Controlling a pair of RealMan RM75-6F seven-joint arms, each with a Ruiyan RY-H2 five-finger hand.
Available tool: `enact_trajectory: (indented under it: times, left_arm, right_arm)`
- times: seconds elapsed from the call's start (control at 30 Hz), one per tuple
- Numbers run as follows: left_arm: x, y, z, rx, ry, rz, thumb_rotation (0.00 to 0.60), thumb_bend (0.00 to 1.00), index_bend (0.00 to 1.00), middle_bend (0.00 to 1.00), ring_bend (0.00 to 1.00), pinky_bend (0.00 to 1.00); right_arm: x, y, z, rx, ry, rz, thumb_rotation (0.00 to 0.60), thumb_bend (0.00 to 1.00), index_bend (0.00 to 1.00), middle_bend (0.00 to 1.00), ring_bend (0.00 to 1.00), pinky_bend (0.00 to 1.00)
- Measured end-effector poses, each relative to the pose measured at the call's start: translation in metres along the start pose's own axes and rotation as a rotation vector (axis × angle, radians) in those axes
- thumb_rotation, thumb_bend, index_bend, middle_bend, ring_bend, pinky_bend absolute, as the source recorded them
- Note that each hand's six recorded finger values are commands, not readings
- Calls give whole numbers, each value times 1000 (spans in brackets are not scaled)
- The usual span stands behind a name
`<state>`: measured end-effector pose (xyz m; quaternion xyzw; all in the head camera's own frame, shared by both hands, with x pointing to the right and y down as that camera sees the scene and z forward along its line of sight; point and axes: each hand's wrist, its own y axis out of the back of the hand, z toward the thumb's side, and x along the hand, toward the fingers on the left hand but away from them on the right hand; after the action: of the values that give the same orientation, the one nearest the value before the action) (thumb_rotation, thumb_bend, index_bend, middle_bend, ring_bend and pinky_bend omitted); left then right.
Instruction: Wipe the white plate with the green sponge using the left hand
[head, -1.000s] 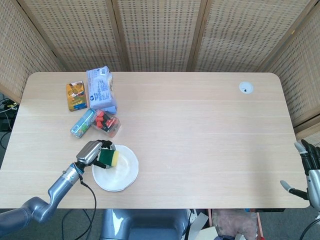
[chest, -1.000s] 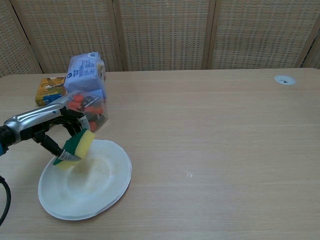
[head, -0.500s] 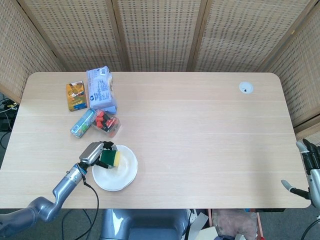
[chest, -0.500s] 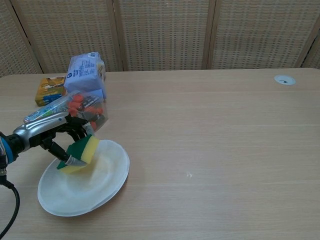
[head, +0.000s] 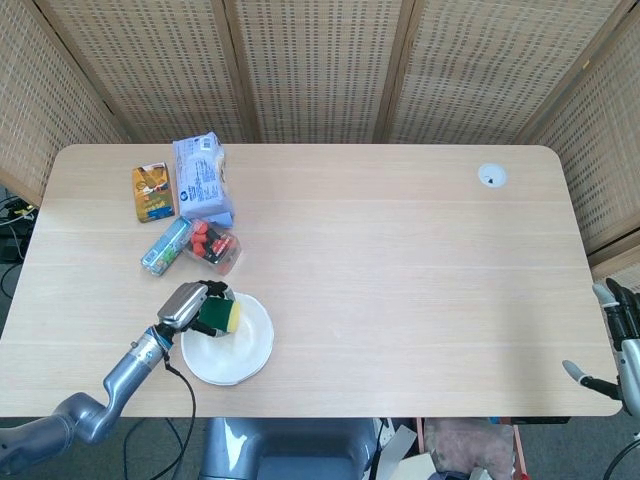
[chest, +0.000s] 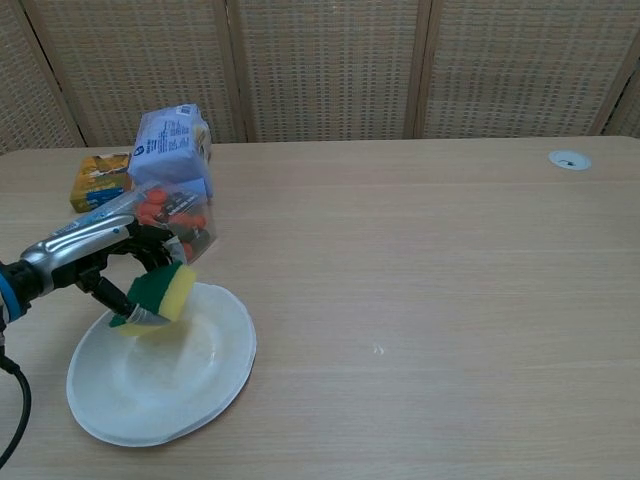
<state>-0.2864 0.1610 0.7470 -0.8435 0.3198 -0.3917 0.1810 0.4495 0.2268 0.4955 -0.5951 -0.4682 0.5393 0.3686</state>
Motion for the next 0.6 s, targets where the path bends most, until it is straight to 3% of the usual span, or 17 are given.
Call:
enact_trajectory:
  times: [0.2, 0.43, 0.6]
  left_arm:
    - [-3, 16, 10, -45, -22, 14, 600, 0, 526, 432, 375, 338]
    - [-6, -3, 16, -117, 9, -67, 600, 0, 526, 432, 375, 338]
    - [-8, -13, 8, -152, 38, -71, 600, 0, 529, 439, 375, 338]
  right_arm:
    - [0, 0, 0, -3, 0, 0, 600, 0, 0, 0, 0, 0]
    - [1, 1, 0, -4, 4, 1, 600, 0, 0, 0, 0, 0]
    - [1, 1, 1, -3, 7, -2, 600, 0, 0, 0, 0, 0]
